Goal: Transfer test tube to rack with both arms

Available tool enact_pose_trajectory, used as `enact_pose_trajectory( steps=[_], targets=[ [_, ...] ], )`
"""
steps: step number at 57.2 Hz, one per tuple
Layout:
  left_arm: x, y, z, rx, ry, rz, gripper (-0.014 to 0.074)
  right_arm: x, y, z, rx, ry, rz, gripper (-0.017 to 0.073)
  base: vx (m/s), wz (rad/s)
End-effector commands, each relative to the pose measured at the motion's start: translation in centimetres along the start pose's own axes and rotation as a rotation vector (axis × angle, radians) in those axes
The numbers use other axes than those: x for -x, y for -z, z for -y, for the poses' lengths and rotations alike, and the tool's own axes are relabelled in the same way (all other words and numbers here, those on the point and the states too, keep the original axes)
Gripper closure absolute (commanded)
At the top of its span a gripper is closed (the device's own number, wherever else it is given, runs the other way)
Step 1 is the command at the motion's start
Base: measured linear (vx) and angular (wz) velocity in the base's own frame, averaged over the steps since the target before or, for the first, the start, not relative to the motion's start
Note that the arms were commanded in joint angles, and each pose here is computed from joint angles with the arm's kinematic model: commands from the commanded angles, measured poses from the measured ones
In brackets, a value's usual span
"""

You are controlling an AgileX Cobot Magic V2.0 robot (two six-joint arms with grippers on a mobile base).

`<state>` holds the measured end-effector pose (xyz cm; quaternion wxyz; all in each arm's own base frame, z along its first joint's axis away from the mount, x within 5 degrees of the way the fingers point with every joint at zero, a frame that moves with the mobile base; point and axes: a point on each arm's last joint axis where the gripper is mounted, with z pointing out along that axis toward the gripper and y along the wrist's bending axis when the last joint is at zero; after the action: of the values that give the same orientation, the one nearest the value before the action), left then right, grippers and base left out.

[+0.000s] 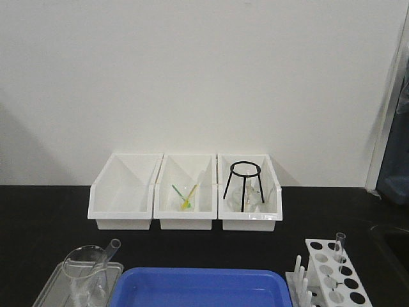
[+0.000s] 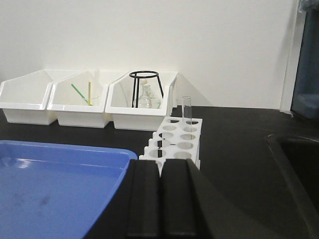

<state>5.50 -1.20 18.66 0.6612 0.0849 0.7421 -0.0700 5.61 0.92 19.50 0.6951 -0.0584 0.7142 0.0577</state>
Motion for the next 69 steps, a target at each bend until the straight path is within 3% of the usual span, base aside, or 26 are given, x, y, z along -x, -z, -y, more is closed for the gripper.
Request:
enact_pose_trajectory(
  steps=[1,52,61,69],
  targets=[
    [1.8,0.4,0.0,-0.003,0.011,0.124,0.0598,0.1,0.0,0.0,-0.002,0.012,0.068,0.0570,0.20,-0.02],
    [1.8,0.4,0.0,-0.003,0.011,0.125,0.0598,0.2,0.0,0.0,-0.001,0.012,0.078,0.0570,0.03,-0.02],
    [3.5,0.8,0.0,-0.008,0.014,0.295,0.0598,1.7,0.2,0.0,0.002,0.010,0.227,0.0570,0.00,0.00],
    [7.5,2.4,-0.1,-0.042,0.172,0.531,0.0598,5.6,1.2,-0.1,0.002,0.032,0.385,0.0570,0.00,0.00]
  ],
)
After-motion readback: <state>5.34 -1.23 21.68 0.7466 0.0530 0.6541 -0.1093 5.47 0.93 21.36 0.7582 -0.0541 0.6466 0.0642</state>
